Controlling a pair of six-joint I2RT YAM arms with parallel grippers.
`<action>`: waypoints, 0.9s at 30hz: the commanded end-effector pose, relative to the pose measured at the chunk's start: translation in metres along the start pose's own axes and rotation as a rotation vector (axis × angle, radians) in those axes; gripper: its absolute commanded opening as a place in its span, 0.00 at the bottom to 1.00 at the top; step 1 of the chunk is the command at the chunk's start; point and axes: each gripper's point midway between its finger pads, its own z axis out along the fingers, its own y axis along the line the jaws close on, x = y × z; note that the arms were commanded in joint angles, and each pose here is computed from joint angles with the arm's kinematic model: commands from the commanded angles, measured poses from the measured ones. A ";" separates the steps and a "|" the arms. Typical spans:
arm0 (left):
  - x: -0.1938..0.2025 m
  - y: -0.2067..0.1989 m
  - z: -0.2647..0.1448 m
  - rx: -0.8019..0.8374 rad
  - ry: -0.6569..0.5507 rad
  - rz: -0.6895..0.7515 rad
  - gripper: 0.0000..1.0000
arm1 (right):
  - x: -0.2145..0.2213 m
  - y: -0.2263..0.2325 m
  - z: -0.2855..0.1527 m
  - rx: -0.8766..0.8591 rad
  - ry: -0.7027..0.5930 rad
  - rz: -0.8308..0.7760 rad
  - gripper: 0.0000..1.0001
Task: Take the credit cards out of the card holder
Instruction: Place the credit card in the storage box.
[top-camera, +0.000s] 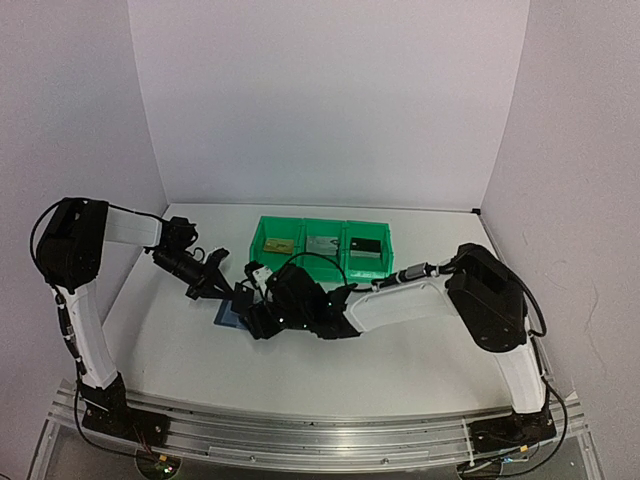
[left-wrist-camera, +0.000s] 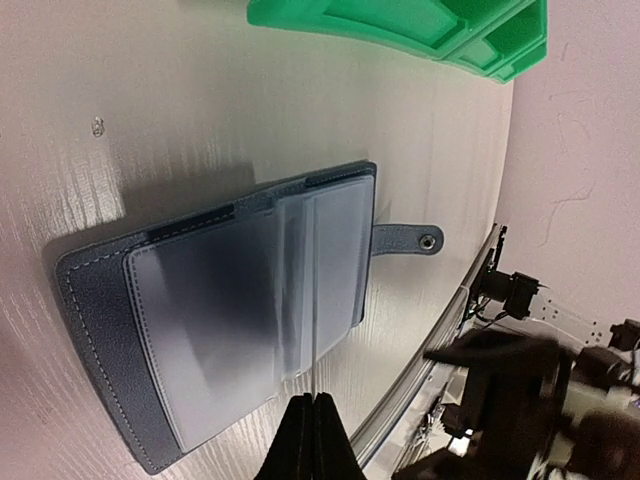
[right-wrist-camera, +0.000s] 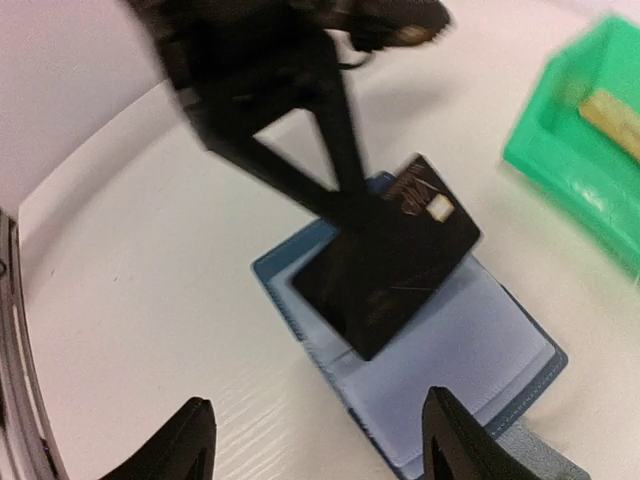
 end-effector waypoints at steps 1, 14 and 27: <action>-0.008 -0.012 -0.004 0.039 -0.019 -0.027 0.00 | -0.035 0.027 -0.015 0.138 -0.244 -0.486 0.72; -0.007 -0.041 -0.016 0.131 -0.023 -0.036 0.00 | -0.037 0.016 -0.010 0.236 -0.260 -0.522 0.76; 0.003 -0.077 -0.035 0.228 -0.051 0.123 0.00 | -0.076 0.028 -0.098 -0.338 -0.274 -0.017 0.85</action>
